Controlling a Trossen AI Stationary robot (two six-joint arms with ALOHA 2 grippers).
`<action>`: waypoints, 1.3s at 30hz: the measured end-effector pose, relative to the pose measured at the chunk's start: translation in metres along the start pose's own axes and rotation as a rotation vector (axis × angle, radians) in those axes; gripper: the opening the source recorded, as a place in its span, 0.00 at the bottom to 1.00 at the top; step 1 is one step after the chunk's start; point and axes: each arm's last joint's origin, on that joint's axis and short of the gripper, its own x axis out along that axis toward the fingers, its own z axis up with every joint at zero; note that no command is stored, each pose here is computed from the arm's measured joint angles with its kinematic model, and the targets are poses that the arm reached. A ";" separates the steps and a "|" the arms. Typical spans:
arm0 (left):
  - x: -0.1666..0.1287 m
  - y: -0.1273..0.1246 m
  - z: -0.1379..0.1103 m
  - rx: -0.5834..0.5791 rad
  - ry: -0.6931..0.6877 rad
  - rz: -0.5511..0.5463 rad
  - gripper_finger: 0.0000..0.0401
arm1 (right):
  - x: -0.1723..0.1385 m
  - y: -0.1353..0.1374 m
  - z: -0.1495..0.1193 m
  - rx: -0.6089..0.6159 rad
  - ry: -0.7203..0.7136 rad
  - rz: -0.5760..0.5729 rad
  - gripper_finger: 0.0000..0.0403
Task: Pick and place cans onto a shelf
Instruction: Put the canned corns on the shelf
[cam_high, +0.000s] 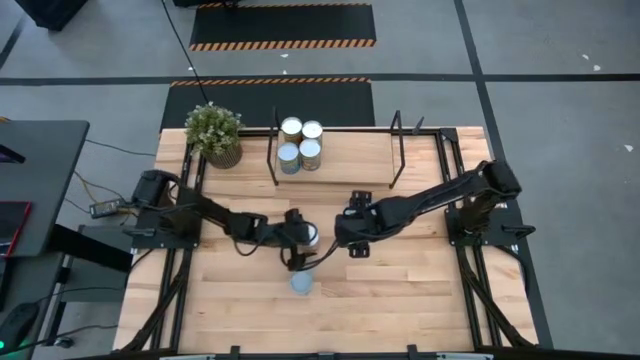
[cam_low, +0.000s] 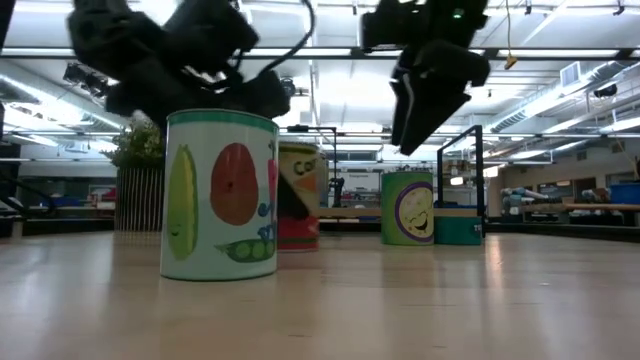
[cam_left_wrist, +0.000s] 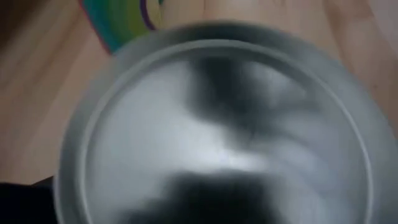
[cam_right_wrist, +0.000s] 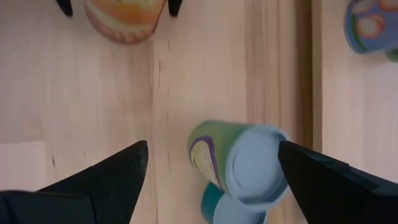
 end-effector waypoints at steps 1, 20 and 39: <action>0.004 0.002 0.004 0.024 -0.005 0.000 0.97 | -0.002 -0.001 -0.005 0.015 -0.007 0.000 0.91; 0.067 0.027 0.077 0.194 0.016 -0.011 0.97 | -0.027 -0.011 -0.068 0.150 -0.168 0.021 0.91; 0.018 0.019 0.078 0.233 0.056 0.110 0.97 | -0.017 -0.004 -0.061 0.180 -0.287 0.074 0.91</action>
